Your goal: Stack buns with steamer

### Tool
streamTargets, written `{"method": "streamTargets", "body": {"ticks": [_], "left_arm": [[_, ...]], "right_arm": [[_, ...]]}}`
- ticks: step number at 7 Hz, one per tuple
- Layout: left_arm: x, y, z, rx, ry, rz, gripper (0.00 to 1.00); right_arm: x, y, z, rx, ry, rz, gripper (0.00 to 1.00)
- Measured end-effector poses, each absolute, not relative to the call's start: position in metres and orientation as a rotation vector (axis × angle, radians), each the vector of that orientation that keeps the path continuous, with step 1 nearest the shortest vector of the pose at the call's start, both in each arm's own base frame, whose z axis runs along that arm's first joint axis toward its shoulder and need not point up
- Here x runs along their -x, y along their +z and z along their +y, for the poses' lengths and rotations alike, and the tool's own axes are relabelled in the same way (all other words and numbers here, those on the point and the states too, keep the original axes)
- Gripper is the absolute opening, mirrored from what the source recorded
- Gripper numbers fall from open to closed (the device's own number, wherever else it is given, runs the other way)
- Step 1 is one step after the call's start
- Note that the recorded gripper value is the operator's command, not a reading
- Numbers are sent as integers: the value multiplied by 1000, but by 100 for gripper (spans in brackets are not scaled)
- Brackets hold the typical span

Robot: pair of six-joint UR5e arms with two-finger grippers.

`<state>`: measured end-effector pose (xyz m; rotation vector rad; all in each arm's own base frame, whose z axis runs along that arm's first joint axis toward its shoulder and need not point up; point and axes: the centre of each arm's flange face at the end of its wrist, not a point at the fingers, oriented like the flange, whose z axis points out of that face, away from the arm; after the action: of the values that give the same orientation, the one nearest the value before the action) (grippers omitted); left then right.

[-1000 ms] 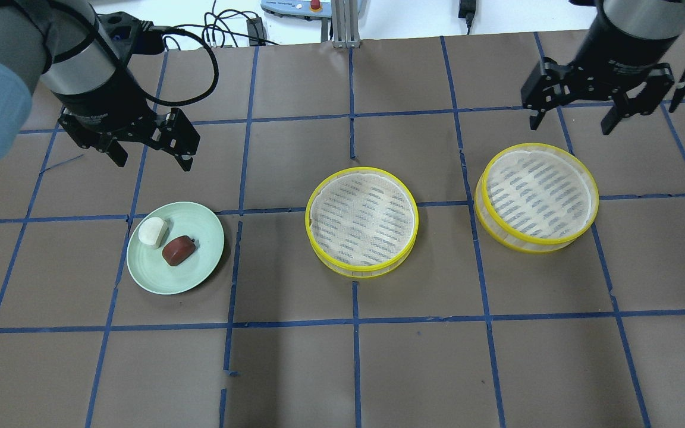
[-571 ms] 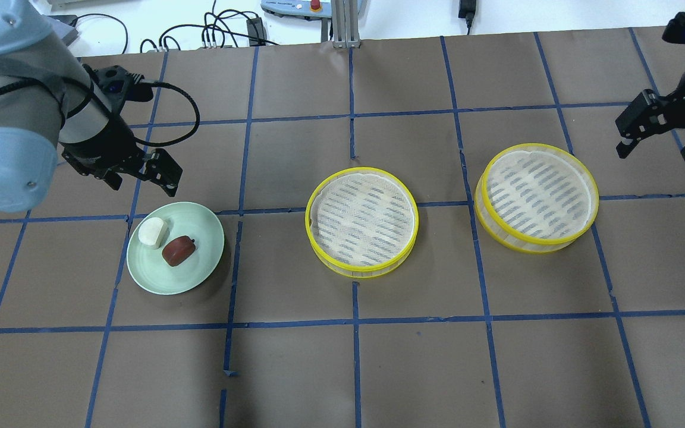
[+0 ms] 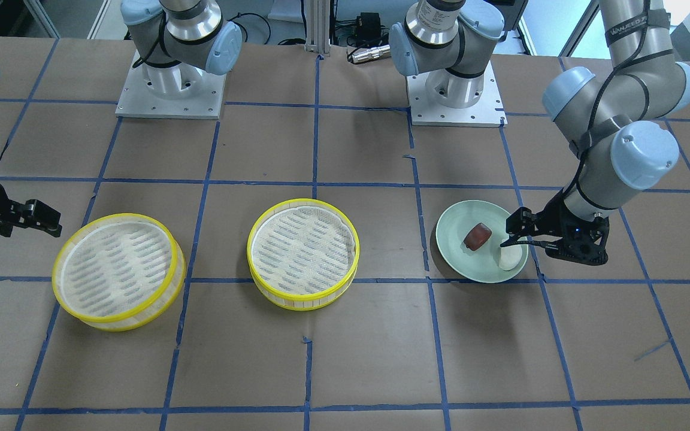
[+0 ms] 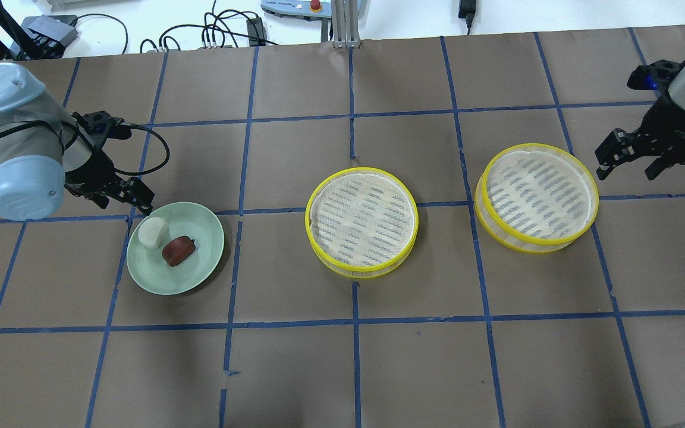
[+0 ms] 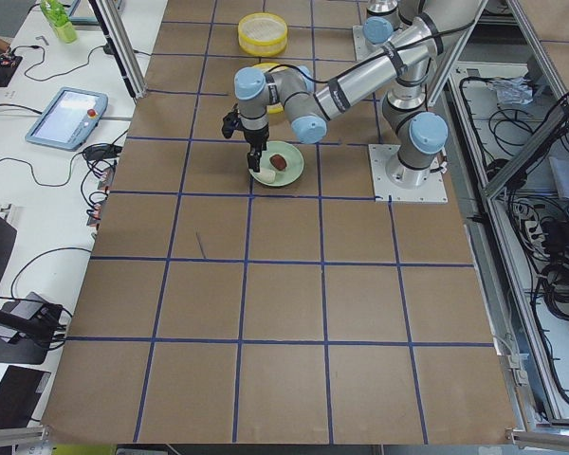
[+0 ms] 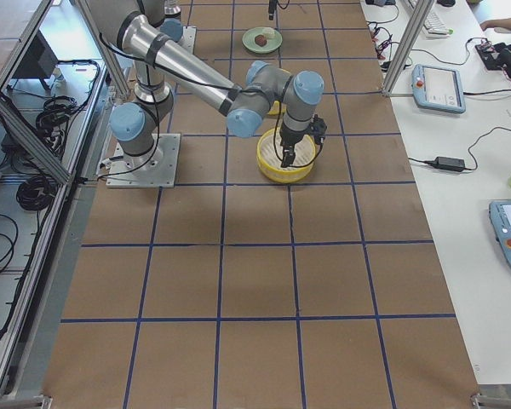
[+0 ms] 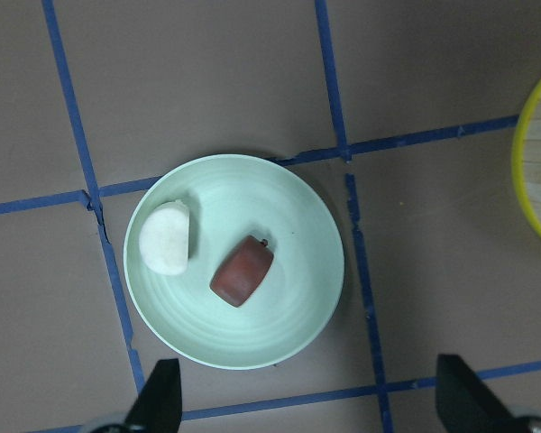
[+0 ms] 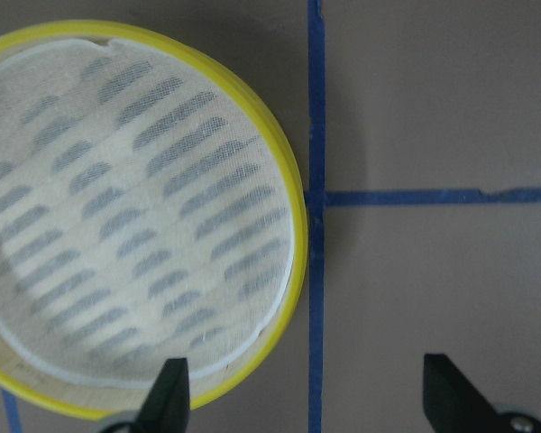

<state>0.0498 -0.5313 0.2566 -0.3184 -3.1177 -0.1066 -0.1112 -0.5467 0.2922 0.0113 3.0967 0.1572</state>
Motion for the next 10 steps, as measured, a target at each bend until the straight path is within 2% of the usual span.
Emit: {"method": "streamTargets", "body": {"ticks": [1,3,4,5,6,7,10], "left_arm": [[-51,243,-532,307,-137,-3106,95],[-49,221,-533,276,-182,-3070,82],[-47,210,-532,269,-199,-3043,74],[-45,202,-531,267,-216,-3027,48],[-45,197,-529,266,-227,-3021,16],[-45,195,-529,266,-231,-3020,2],[-41,221,-534,206,-153,-3056,0]], "right_arm": [[113,263,-551,-5,135,3101,76],[116,230,-557,-2,121,3103,39],[116,224,-558,-1,123,3102,31],[116,221,-559,-1,125,3101,21],[116,220,-559,-1,126,3100,9],[117,217,-559,-2,130,3098,7],[117,216,-561,-2,134,3098,6]]}}
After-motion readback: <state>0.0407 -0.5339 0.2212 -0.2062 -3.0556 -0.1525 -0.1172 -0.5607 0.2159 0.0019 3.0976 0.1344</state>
